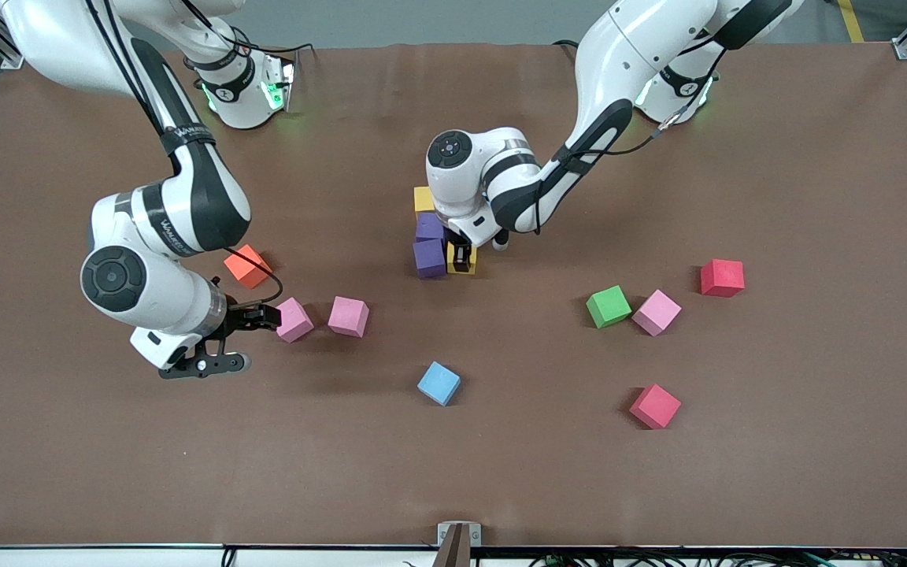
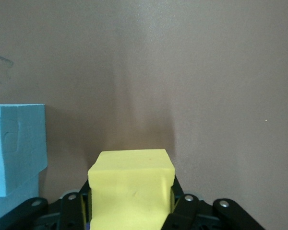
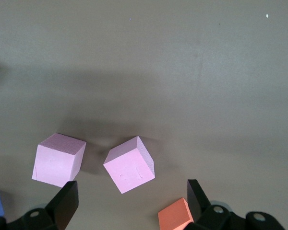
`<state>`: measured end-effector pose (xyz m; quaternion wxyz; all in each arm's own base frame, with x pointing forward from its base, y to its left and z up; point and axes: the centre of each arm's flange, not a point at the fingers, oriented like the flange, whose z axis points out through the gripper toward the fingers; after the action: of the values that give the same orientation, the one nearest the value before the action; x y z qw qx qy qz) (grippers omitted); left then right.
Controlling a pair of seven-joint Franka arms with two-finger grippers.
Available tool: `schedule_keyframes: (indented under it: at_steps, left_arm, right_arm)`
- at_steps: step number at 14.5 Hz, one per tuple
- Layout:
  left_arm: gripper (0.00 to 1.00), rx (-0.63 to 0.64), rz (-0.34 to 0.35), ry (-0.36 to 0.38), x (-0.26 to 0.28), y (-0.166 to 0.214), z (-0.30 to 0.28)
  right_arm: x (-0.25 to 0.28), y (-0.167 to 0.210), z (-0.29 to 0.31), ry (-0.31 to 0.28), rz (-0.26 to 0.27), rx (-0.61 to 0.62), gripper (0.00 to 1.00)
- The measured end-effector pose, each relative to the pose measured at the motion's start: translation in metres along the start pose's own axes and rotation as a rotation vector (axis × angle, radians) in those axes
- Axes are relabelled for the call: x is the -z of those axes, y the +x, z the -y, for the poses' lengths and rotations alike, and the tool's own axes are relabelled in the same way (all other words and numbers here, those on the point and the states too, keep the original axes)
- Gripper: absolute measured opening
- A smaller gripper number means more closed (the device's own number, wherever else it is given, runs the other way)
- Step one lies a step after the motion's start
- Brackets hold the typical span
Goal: Arrange 11 blocks into digit 3
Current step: 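Carry yellow to the row with the left gripper while the right gripper reaches pink, then lower the yellow cube beside the purple cubes with the left gripper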
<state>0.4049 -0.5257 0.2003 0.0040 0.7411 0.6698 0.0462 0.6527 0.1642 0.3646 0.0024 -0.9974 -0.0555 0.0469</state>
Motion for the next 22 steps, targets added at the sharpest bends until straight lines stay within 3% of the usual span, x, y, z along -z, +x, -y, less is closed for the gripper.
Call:
schedule_keyframes:
  at_steps: [6,12,22]
  left_arm:
    - [0.59,0.0,-0.004,-0.008,-0.001,-0.005,-0.002]
    - [0.59,-0.01,-0.028,-0.026,-0.001,-0.011,0.0]
    - [0.59,-0.007,-0.026,-0.028,-0.001,-0.012,-0.003]
  right_arm:
    - [-0.006,-0.003,0.004,-0.003,0.018,0.014,1.0]
    - [-0.041,-0.019,0.014,-0.013,0.091,0.137,1.0]
    - [-0.107,-0.034,0.033,-0.013,0.067,0.202,1.0]
